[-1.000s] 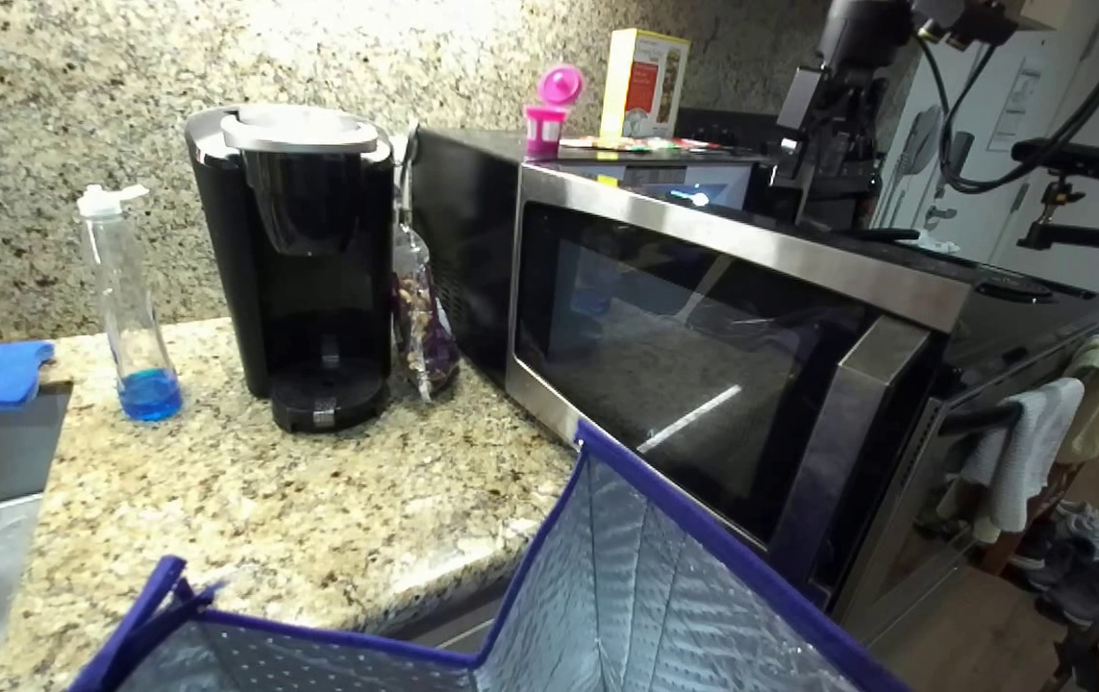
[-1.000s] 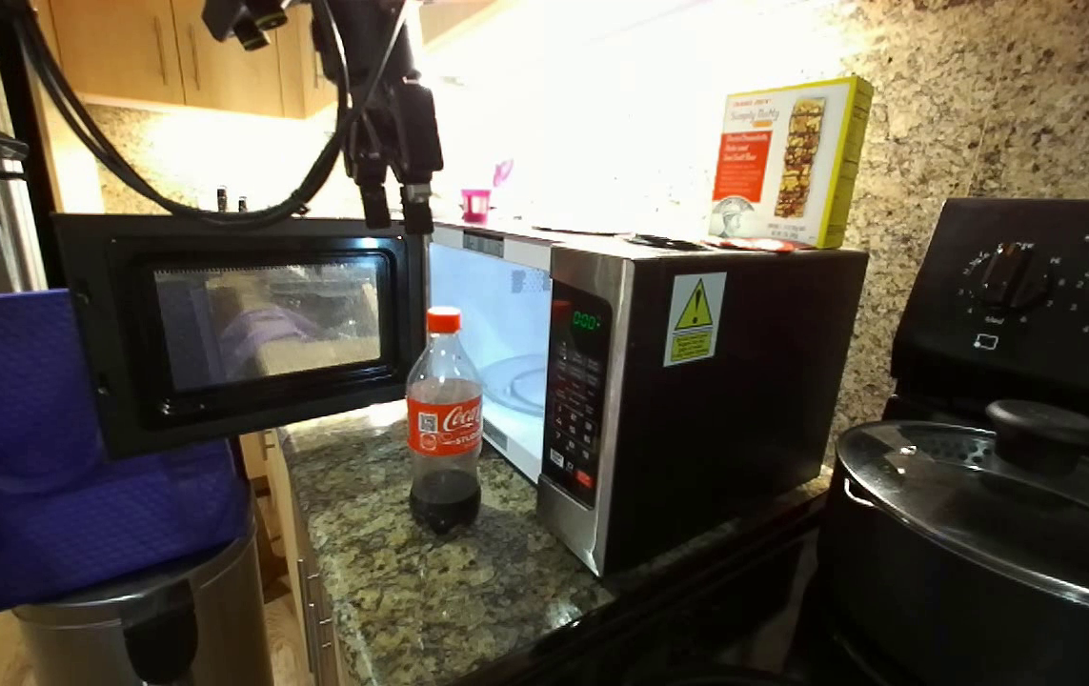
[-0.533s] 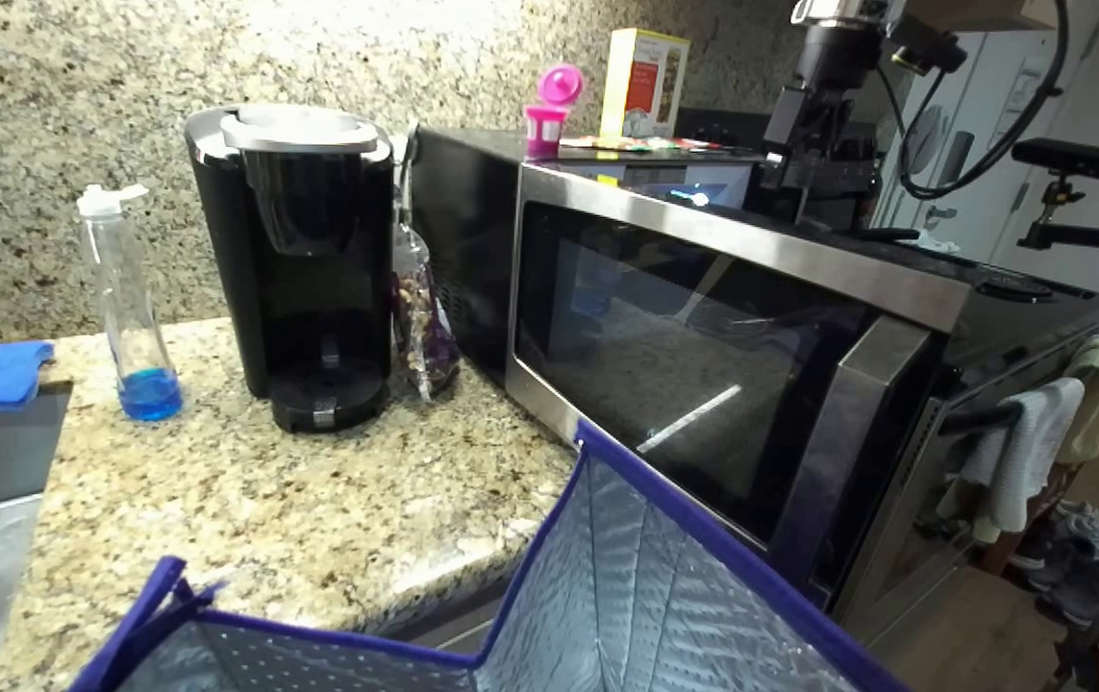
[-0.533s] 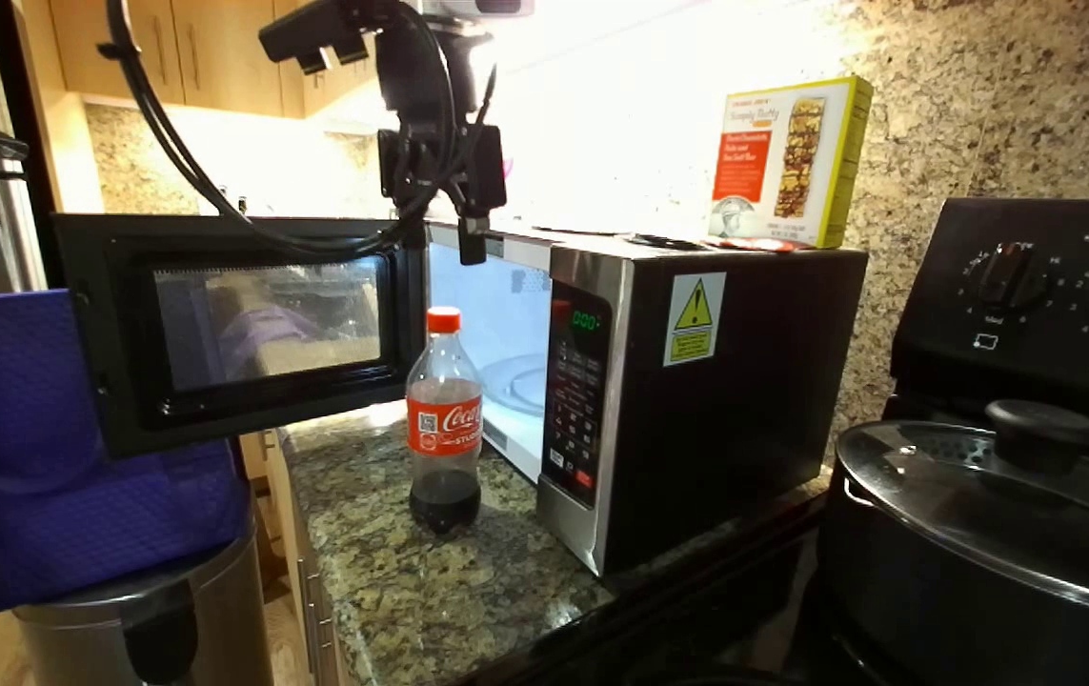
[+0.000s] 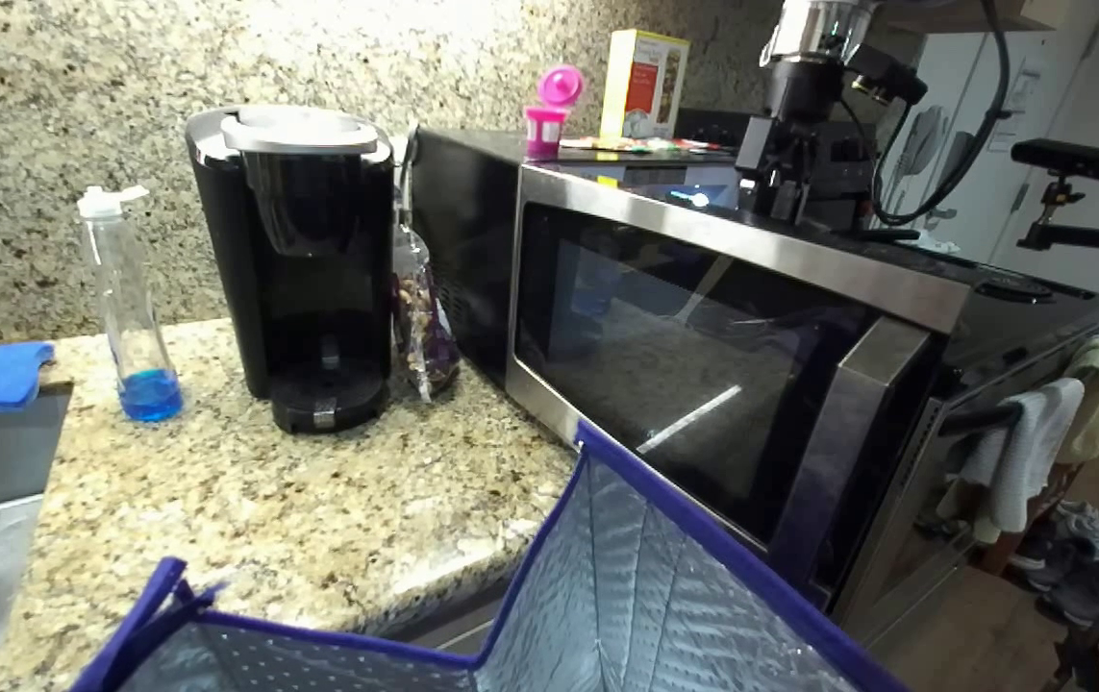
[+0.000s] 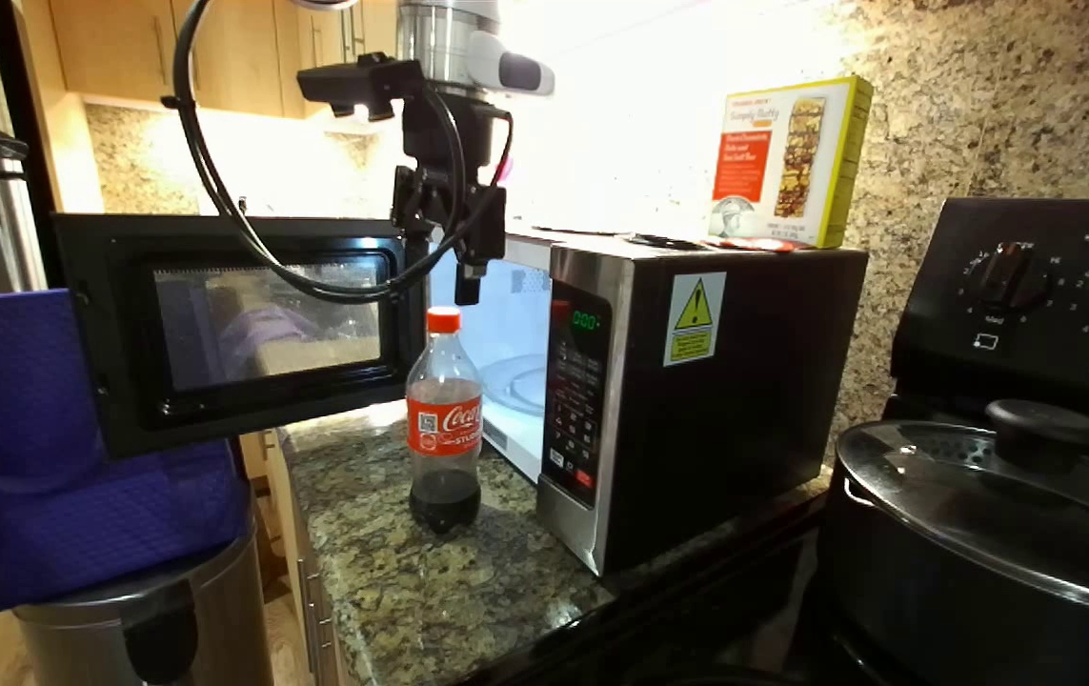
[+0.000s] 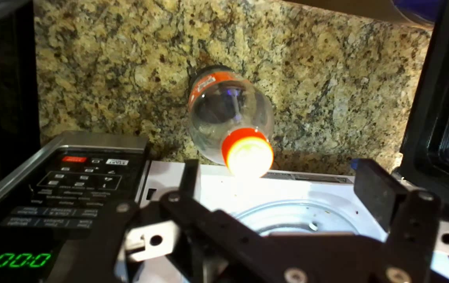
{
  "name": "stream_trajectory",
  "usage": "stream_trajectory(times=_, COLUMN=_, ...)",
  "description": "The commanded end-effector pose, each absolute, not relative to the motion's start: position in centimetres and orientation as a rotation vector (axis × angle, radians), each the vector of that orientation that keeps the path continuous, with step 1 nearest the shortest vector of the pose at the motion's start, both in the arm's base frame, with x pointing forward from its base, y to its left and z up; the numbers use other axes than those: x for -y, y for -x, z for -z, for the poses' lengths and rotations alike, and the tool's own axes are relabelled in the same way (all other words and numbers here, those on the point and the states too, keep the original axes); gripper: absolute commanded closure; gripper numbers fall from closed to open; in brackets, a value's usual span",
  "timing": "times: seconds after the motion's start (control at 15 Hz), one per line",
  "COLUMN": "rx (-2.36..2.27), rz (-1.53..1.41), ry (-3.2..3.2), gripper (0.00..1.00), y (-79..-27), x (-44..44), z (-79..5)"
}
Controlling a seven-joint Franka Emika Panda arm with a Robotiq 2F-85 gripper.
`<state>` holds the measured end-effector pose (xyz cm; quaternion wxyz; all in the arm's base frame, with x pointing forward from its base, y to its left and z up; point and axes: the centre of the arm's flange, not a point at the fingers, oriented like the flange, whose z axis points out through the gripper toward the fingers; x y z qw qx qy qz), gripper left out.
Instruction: Place the Coca-Cola bottle on top of the microwave
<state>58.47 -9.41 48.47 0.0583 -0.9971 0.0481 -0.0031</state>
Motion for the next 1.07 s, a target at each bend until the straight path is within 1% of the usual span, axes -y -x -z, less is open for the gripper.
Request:
stream_trajectory(times=0.0, rx=-0.259, rz=-0.039, ry=2.97, gripper=0.0, y=-59.1, x=9.3, z=-48.1)
stream_trajectory(times=0.13, rx=-0.273, rz=-0.054, ry=2.955, gripper=0.0, y=-59.6, x=9.2, z=-47.7)
stream_trajectory(times=0.53, rx=-0.584, rz=-0.126, ry=2.933, gripper=0.0, y=-60.1, x=10.1, z=-47.1)
stream_trajectory(times=0.6, rx=-0.594, rz=-0.136, ry=2.928, gripper=0.25, y=-60.3, x=10.3, z=-47.1)
stream_trajectory(times=0.67, rx=-0.604, rz=-0.147, ry=2.923, gripper=0.27, y=-60.4, x=10.4, z=-47.1)
stream_trajectory(times=0.73, rx=-0.623, rz=-0.161, ry=2.922, gripper=0.33, y=-60.5, x=10.5, z=-47.1)
stream_trajectory(times=0.8, rx=-0.636, rz=-0.169, ry=2.921, gripper=0.42, y=-60.5, x=10.6, z=-47.2)
stream_trajectory(times=1.0, rx=-0.673, rz=-0.206, ry=2.917, gripper=0.61, y=-60.6, x=10.9, z=-47.2)
